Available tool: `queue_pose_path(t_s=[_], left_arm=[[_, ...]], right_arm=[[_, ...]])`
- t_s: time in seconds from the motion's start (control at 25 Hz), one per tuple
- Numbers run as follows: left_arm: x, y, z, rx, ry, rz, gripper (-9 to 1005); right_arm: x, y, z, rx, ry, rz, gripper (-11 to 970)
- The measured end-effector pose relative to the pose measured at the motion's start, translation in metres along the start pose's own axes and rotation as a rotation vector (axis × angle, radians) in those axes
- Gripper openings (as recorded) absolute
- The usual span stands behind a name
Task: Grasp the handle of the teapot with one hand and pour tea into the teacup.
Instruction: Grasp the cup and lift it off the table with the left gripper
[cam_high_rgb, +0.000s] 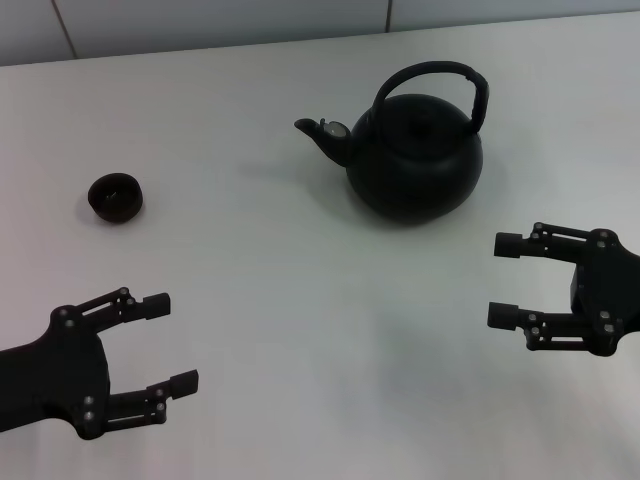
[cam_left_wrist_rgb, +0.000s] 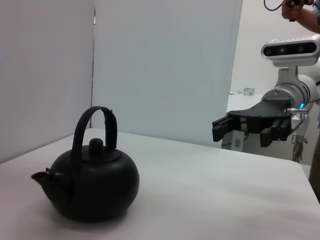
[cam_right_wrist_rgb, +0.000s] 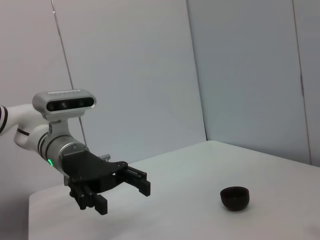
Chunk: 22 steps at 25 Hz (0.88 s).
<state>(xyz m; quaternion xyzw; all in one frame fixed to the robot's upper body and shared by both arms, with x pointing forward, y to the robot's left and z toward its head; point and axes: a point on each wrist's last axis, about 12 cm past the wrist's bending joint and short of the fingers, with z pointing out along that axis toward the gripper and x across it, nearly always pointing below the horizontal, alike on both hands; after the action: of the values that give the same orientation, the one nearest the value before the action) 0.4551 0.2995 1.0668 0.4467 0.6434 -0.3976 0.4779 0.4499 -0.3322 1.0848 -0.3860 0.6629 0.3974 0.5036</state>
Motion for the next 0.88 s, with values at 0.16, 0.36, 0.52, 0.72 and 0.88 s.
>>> queue_pose_path(t_s=[0.16,0.36,0.52,0.72,0.88], left_arm=[[-0.001,0.001,0.0,0.001,0.002,0.003,842],[-0.002,0.003,0.0,0.0,0.002,0.006,842],[-0.002,0.005,0.0,-0.027,-0.002,0.007,841],[0.002,0.015,0.005,-0.128,-0.049,0.011,841],[0.008,0.028,0.011,-0.278,-0.155,0.016,841]], right_arm=[[0.0,0.0,0.001,-0.003,-0.003,0.002,790],[0.001,-0.001,0.003,-0.003,-0.009,0.009,790],[0.001,-0.002,0.004,0.008,-0.009,0.011,790],[0.001,-0.004,0.01,-0.003,-0.024,0.023,790],[-0.001,-0.006,0.013,-0.003,-0.036,0.021,790]])
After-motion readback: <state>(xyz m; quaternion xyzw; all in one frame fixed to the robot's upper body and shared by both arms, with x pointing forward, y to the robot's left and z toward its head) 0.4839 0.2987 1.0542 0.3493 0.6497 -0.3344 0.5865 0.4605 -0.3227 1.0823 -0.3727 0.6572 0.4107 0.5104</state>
